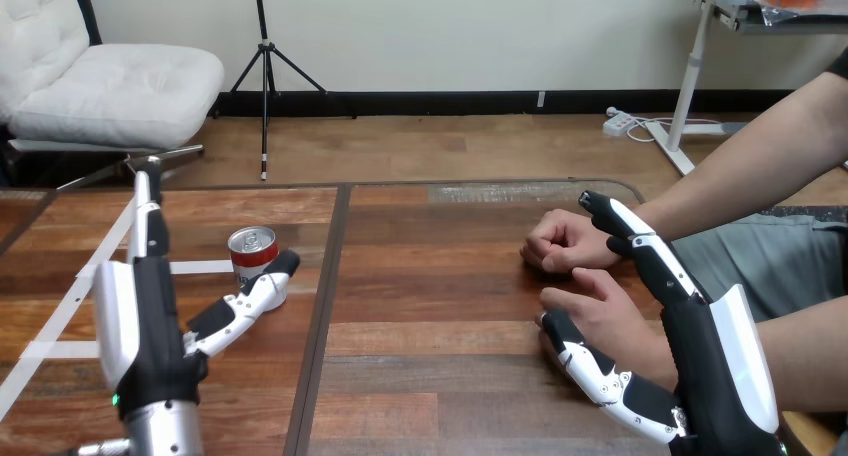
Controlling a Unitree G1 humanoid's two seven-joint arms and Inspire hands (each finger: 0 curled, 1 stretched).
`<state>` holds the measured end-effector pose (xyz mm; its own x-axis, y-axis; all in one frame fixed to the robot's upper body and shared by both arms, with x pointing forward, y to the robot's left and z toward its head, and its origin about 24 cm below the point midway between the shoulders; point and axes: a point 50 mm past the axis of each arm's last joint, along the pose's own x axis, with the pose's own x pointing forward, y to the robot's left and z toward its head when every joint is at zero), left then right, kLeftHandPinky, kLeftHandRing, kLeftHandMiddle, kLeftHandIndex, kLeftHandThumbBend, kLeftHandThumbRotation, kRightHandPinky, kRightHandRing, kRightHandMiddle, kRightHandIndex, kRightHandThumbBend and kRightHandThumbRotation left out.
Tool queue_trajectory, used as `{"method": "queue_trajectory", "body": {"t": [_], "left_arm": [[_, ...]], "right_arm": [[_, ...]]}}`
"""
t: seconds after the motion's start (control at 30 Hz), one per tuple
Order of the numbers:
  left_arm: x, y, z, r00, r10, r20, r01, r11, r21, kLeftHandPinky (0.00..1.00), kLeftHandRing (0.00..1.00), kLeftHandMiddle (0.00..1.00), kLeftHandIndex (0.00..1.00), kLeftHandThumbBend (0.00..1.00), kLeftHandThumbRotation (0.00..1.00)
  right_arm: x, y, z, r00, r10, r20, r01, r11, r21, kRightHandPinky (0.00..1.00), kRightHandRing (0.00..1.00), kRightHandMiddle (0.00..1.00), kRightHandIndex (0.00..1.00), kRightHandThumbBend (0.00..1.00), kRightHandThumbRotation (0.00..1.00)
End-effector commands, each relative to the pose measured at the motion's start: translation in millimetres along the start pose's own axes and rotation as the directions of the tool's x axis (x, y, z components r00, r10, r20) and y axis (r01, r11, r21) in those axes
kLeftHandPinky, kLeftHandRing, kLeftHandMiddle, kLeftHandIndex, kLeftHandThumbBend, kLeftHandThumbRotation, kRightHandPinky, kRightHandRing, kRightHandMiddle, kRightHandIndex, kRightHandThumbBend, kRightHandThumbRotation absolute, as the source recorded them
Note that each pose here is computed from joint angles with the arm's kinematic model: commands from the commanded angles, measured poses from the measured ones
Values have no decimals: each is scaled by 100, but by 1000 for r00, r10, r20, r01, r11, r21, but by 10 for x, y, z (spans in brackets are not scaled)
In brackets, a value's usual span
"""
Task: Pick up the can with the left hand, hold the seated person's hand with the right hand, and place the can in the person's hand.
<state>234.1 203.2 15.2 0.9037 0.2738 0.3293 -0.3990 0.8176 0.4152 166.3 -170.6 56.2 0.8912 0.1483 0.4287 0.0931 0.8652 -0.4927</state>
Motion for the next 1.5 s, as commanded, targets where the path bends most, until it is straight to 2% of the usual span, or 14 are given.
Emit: {"method": "queue_trajectory", "body": {"t": [0.0, 0.3, 0.53, 1.47], "left_arm": [[265, -52, 119, 998, -10, 59, 11, 1000, -18, 88, 93, 95, 96, 87, 33], [373, -87, 99, 999, -35, 33, 35, 999, -25, 85, 91, 94, 95, 88, 32], [433, -112, 85, 998, -58, 14, 57, 998, 7, 83, 90, 94, 95, 88, 34], [562, -163, 45, 997, -73, -25, 74, 996, 56, 77, 87, 92, 94, 89, 37]], "right_arm": [[144, -43, 31, 997, -15, 69, 15, 1000, -2, 84, 88, 89, 88, 42, 34], [141, -46, 22, 998, -8, 66, 8, 1000, -4, 85, 88, 89, 88, 42, 33], [140, -50, 25, 998, -7, 63, 7, 1000, -7, 86, 89, 89, 88, 43, 33], [149, -70, 16, 998, 14, 62, -12, 999, -31, 88, 90, 89, 87, 42, 36]]}}
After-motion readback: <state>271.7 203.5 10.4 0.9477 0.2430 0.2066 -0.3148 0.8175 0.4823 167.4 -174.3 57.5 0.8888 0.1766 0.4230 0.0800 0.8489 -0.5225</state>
